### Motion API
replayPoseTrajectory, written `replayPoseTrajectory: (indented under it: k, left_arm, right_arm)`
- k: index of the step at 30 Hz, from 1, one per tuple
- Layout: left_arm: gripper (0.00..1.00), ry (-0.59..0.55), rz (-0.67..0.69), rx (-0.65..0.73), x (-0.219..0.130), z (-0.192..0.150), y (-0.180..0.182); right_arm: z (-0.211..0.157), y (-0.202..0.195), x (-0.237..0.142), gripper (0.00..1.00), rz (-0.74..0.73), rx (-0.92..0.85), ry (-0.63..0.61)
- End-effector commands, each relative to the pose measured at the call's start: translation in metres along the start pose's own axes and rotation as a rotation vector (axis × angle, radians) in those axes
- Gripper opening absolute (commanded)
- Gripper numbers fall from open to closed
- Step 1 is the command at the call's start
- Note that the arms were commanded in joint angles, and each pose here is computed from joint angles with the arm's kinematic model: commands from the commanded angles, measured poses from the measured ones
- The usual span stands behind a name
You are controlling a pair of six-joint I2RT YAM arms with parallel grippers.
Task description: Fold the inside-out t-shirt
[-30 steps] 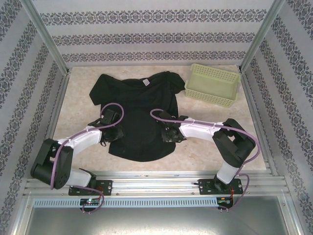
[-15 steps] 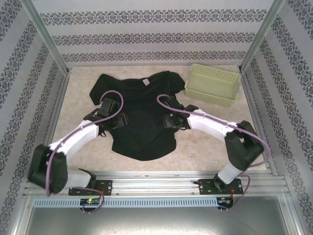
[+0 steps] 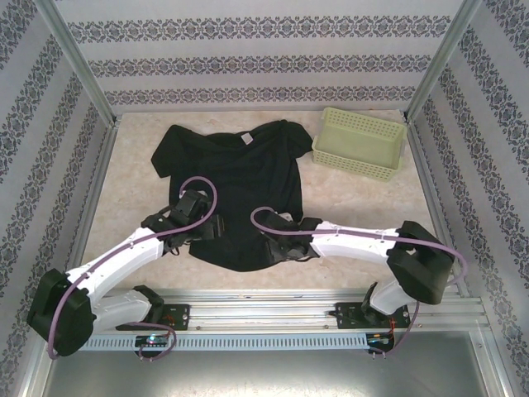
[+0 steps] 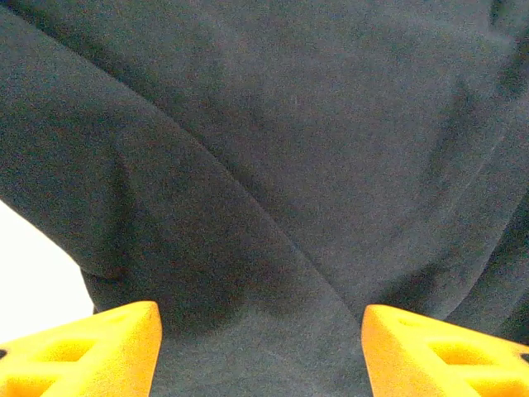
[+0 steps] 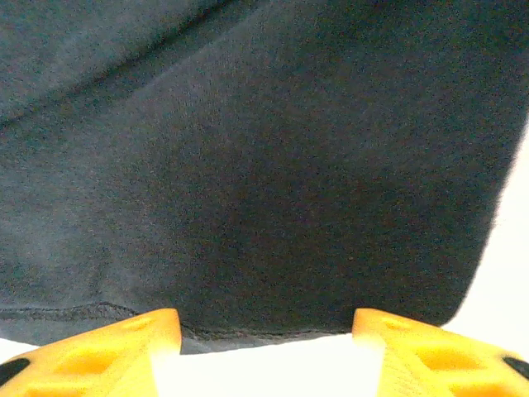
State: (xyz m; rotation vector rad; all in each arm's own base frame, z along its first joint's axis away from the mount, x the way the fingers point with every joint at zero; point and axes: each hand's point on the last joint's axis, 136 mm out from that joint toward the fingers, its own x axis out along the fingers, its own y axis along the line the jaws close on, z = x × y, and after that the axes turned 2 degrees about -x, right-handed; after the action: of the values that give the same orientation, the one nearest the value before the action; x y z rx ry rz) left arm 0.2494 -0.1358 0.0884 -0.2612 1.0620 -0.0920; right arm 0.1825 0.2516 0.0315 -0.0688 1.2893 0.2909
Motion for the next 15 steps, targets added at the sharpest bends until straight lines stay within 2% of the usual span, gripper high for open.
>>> replayPoseTrajectory:
  k: [1,6,11,13,15]
  left_arm:
    - [0.66,-0.005,-0.022,0.003,0.005,-0.004,-0.007]
    - [0.66,0.006,-0.025,0.014,0.009,-0.012,-0.005]
    - [0.66,0.005,-0.037,0.039,0.009,-0.017,-0.007]
    - [0.66,0.000,-0.055,0.060,0.010,-0.018,-0.010]
    - [0.66,-0.017,-0.095,0.097,0.007,-0.018,-0.021]
  right_arm:
    - [-0.007,0.005,0.018,0.56,-0.018,0.055,0.023]
    - [-0.010,0.006,0.034,0.44,-0.048,0.044,0.041]
    - [-0.004,0.003,0.027,0.20,-0.071,0.038,0.019]
    - [0.000,0.001,0.015,0.09,-0.070,0.038,-0.005]
    - [0.007,0.002,0.001,0.03,-0.053,0.034,-0.037]
